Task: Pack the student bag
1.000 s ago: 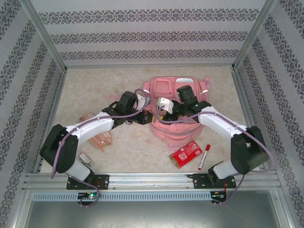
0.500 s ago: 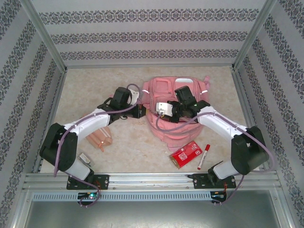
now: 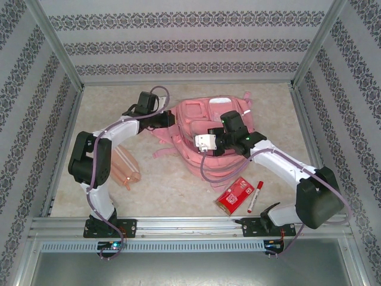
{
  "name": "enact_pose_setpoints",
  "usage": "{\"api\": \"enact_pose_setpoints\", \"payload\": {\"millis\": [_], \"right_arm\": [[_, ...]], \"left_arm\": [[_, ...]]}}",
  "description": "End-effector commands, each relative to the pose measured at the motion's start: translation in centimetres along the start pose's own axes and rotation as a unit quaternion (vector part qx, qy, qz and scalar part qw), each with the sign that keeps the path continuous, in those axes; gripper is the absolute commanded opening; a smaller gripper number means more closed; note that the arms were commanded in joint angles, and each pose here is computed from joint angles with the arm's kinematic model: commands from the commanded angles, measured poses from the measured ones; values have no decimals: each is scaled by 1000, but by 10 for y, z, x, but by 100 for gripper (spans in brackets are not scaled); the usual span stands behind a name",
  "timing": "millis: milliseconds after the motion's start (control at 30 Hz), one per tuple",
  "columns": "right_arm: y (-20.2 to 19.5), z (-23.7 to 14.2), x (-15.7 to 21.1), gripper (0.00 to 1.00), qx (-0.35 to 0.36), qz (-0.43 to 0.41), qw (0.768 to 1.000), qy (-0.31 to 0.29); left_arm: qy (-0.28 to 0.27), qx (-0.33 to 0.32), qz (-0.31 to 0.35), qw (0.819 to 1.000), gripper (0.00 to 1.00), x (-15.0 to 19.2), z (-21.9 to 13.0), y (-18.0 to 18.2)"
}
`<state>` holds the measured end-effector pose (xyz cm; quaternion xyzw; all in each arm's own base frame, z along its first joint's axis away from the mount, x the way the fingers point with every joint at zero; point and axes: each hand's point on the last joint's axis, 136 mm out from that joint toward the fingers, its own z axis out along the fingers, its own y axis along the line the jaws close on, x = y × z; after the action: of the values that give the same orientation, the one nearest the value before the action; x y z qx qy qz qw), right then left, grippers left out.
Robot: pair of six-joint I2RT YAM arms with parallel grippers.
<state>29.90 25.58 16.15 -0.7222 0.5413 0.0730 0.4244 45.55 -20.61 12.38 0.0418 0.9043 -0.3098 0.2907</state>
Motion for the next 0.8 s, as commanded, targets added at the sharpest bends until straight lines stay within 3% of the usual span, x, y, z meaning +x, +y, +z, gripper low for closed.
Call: {"api": "enact_pose_setpoints", "payload": {"millis": [0, 67, 167, 300, 500, 667, 767], "right_arm": [[-21, -4, -40, 0, 9, -37, 996, -79], [-38, -1, -40, 3, 24, -38, 996, -78], [-64, 11, -34, 6, 50, -19, 996, -77], [-88, 30, -35, 8, 84, -20, 992, -90], [-66, 48, -53, 19, 23, -48, 990, -133], [-56, 34, -56, 42, 27, 32, 989, -142], [-52, 14, -52, 68, 63, 111, 983, -129]], "left_arm": [[-33, -117, -34, 992, 11, -21, -13, 78], [-29, -109, -23, 993, 31, -19, -18, 73], [-37, -96, -4, 995, 46, -18, -35, 60], [-29, -105, -12, 994, 51, -9, -64, 51], [-12, -30, 51, 998, 53, 9, -96, 6], [-8, 14, 157, 987, 59, 18, -99, -21], [18, 57, 255, 965, 59, 29, -86, -46]]}}
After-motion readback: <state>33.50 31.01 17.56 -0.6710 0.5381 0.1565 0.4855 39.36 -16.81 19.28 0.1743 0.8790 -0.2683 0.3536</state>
